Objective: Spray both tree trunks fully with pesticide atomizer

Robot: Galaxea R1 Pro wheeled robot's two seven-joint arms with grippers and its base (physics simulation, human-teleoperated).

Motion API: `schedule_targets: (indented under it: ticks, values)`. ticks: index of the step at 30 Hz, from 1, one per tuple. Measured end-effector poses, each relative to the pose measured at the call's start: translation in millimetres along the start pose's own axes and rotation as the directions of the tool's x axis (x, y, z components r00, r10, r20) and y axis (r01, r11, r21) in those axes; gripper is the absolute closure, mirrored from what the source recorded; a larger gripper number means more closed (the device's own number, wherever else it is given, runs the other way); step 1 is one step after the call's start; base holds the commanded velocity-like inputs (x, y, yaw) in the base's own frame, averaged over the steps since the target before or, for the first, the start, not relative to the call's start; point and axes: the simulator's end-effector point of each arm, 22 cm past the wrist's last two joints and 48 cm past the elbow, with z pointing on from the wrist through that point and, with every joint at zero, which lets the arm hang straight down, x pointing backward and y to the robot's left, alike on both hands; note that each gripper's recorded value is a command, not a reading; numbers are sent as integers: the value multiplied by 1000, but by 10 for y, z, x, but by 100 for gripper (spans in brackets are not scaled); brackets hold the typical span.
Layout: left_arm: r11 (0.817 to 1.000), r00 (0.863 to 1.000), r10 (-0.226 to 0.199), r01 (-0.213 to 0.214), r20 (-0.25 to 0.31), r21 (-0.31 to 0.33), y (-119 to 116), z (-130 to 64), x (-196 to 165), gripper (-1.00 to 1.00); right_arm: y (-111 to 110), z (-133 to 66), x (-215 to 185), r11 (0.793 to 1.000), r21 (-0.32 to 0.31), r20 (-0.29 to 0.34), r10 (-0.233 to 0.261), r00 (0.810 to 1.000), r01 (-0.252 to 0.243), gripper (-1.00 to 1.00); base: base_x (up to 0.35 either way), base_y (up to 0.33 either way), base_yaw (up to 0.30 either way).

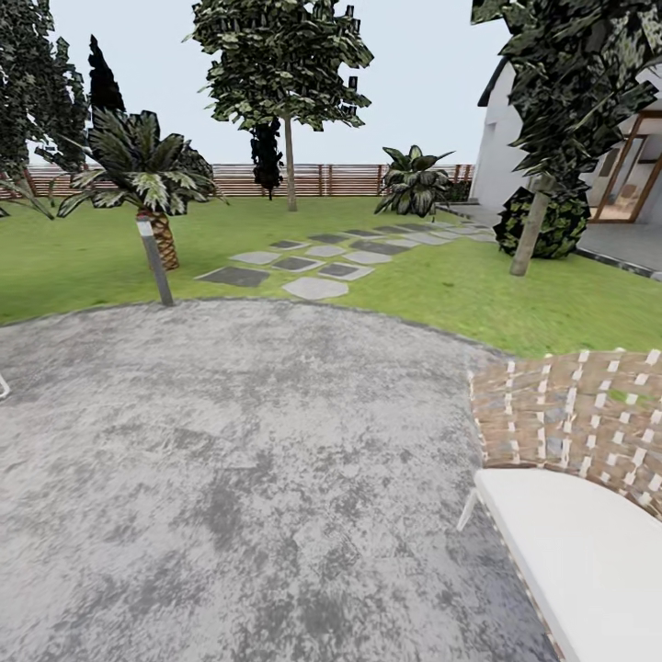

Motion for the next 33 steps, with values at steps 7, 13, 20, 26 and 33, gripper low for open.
schedule_targets:
  ticks: [7, 13, 20, 26, 33]
  values:
    - [1000, 1000, 0, 0, 0, 0, 0, 0, -1, -100, 5, 0, 0, 1000, 0, 0, 1, 1000, -1, -100, 340, 0, 0]
    - [1000, 1000, 0, 0, 1, 0, 0, 1, -5, -100, 9, 0, 0, 1000, 0, 0, 1, 1000, -1, -100, 340, 0, 0]
    - [1000, 1000, 0, 0, 0, 0, 0, 0, 1, -100, 5, 0, 0, 1000, 1, 0, 2, 1000, -2, -100, 340, 0, 0]
    - [1000, 1000, 0, 0, 1, 0, 0, 2, -4, -100, 3, 0, 0, 1000, 2, 0, 2, 1000, -2, -100, 340, 0, 205]
    - [1000, 1000, 0, 0, 0, 0, 0, 0, 0, -100, 3, 0, 0, 1000, 2, 0, 2, 1000, -2, -100, 340, 0, 219]
